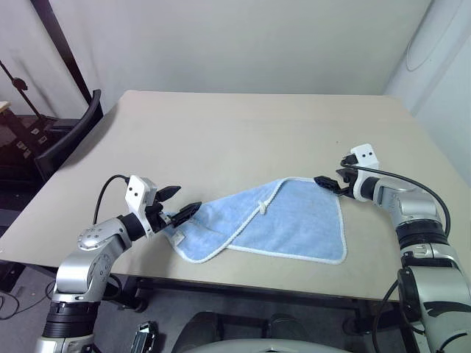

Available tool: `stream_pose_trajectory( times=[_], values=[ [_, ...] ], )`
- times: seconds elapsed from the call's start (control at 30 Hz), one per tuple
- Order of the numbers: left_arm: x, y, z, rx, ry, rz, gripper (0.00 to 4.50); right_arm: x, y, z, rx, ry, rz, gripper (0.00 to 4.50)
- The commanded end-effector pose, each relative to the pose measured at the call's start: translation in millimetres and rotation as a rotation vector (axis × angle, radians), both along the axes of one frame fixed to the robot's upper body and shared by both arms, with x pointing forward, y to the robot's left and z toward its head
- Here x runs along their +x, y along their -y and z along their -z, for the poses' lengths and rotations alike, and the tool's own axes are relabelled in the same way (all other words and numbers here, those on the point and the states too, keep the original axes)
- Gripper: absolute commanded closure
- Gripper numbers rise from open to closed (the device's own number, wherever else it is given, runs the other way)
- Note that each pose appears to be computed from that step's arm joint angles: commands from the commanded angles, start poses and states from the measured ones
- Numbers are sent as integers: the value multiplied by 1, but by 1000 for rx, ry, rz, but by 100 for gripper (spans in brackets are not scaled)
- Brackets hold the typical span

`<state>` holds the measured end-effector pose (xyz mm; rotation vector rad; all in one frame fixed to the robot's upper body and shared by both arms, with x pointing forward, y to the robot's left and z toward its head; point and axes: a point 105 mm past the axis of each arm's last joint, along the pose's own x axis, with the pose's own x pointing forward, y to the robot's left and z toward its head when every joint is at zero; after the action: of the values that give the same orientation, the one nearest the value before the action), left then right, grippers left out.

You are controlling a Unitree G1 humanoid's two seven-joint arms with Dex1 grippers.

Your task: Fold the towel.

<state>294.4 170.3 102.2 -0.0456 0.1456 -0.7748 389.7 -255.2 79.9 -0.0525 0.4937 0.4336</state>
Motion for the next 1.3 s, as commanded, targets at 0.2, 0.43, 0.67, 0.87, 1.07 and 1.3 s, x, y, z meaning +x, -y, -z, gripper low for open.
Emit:
stream_pose_trajectory(
  times=[0.2,0.43,0.67,0.87,1.07,1.3],
  values=[
    [-1,-1,-15,15,48,16,0,0,-3,-2,-44,-15,-37,3],
    [-3,-6,-14,30,40,16,0,-3,-1,5,-61,-46,-40,3],
    [-5,-5,-13,44,27,41,0,-12,-1,15,-80,-81,-57,164],
    [-1,-4,-4,89,16,43,0,-6,1,11,-103,-26,-22,377],
    [3,6,5,127,14,73,0,11,-7,-31,24,155,38,447],
    [-3,30,-5,81,33,200,0,30,-17,-78,99,325,150,447]
  ],
)
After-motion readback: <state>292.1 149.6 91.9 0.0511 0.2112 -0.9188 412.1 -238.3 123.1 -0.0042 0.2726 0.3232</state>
